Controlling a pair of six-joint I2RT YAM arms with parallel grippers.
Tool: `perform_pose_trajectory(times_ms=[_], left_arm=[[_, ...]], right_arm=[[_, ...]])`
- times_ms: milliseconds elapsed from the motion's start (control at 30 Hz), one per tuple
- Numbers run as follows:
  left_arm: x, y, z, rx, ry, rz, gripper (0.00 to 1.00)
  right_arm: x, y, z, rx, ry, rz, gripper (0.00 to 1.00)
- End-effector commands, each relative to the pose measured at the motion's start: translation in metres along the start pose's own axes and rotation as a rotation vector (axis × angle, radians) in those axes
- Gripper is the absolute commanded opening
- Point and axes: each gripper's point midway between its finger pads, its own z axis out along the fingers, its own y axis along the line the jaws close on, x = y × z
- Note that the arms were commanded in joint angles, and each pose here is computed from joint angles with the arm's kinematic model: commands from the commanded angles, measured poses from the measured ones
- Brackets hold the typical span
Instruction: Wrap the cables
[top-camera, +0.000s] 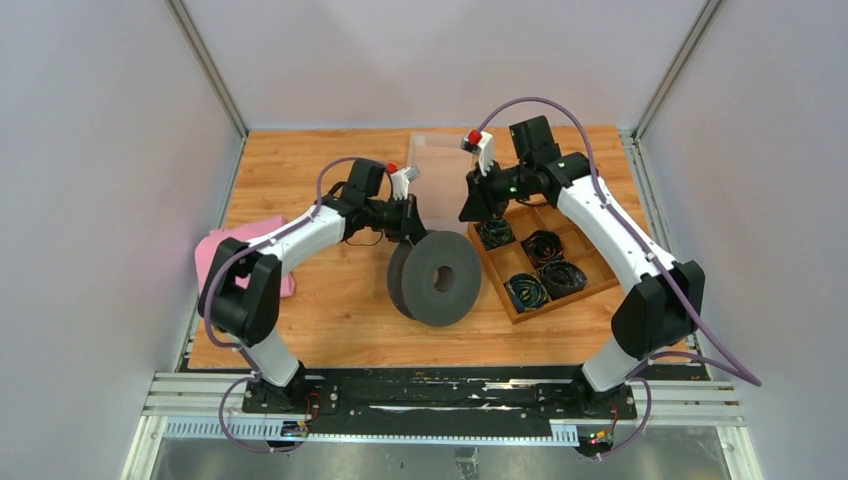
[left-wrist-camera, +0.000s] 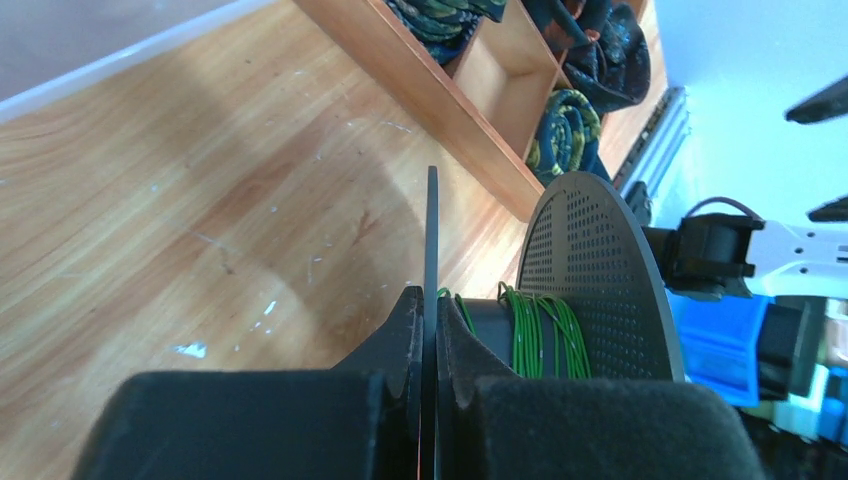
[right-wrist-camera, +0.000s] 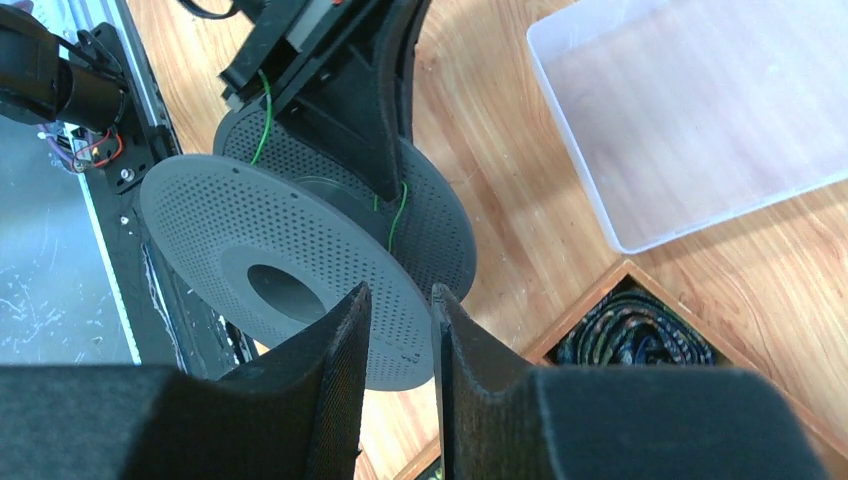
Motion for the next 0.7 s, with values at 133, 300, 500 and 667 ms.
perform_pose_trajectory(times_ms=[133,300,500,667], left_arm=[[-0.007,-0.027,0.016,0.231,0.085,-0.027,0.00],[0.002,-0.026,0.020,0.285,0.158,-0.019,0.00],[0.016,-0.015,0.028,0.305,0.231,-0.023,0.00],[0.020,-0.011,0.033,0.325,0.275,-0.013,0.00]], right_arm=[[0.017,0.002,-0.017,0.033,0.019,0.008,0.29],[0.023,0.003,-0.015,0.015,0.023,0.020,0.29],[0.030,0.005,-0.012,-0.002,0.032,0.030,0.29],[0.036,0.006,-0.010,-0.013,0.040,0.038,0.29]])
